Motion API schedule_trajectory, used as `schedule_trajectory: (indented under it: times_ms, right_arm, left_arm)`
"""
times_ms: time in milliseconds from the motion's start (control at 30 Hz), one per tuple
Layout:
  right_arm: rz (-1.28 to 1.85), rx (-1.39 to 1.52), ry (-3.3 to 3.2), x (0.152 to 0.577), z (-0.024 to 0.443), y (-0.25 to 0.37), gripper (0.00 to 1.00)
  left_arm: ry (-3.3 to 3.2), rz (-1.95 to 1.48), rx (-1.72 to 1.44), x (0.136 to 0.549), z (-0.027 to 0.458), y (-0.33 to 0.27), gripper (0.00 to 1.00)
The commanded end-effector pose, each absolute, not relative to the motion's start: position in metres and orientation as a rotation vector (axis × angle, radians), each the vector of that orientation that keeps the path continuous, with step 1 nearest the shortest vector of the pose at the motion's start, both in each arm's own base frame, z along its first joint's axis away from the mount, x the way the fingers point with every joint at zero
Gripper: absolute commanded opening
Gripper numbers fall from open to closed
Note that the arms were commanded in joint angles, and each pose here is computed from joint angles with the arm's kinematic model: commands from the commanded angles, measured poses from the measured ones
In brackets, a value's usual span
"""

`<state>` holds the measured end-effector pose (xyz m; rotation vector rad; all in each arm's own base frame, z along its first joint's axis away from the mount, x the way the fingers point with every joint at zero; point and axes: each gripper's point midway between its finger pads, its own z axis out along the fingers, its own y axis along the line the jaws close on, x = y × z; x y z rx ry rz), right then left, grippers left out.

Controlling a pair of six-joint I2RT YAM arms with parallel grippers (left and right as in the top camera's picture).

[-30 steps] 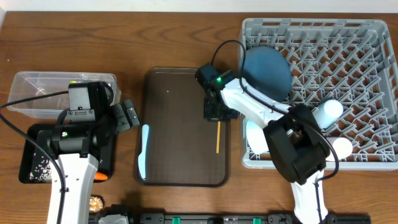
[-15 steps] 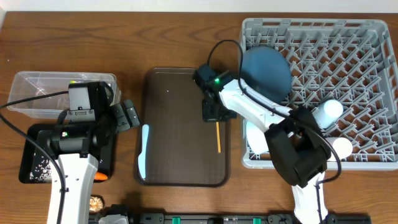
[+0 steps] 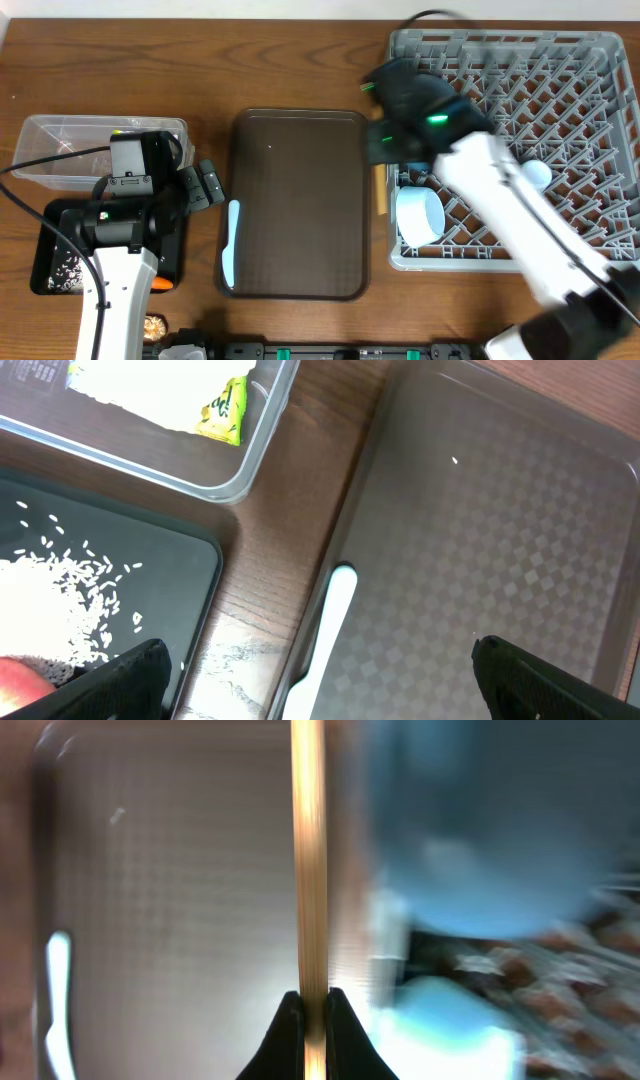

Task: Sort waste into correct bins and load items into the dishwasher rack
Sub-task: 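Carry the chopstick into the dish rack and open the right gripper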

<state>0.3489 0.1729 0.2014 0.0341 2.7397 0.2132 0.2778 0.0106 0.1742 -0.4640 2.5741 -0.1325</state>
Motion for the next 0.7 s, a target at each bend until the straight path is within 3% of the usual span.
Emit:
schedule_trajectory:
  times_ms: [0,233,567,600,633,667]
  right_arm:
    - [0.102,0.101,2.655,0.361,0.232,0.107,0.01]
    - [-0.072,0.172,2.689,0.367,0.226,0.002,0.01]
    - [-0.374,0.256,2.827,0.386,0.161,-0.044,0.01]
    - [-0.37,0.253,2.835,0.389,0.157,-0.044,0.11]
    - [-0.373,0.251,2.842,0.39,0.152,-0.043,0.4]
    - [-0.373,0.25,2.843,0.391,0.151,-0.043,0.57]
  left_arm:
    - [2.56,-0.12,-0.485,0.28,0.178,0.014,0.98]
    - [2.56,-0.12,-0.485,0.28,0.178,0.014,0.98]
    - [2.56,-0.12,-0.485,0.28,0.178,0.014,0.98]
    - [2.56,-0.119,-0.485,0.28,0.178,0.014,0.98]
    - [2.56,-0.12,-0.485,0.28,0.178,0.014,0.98]
    - [2.56,-0.12,-0.485,0.28,0.178,0.014,0.98]
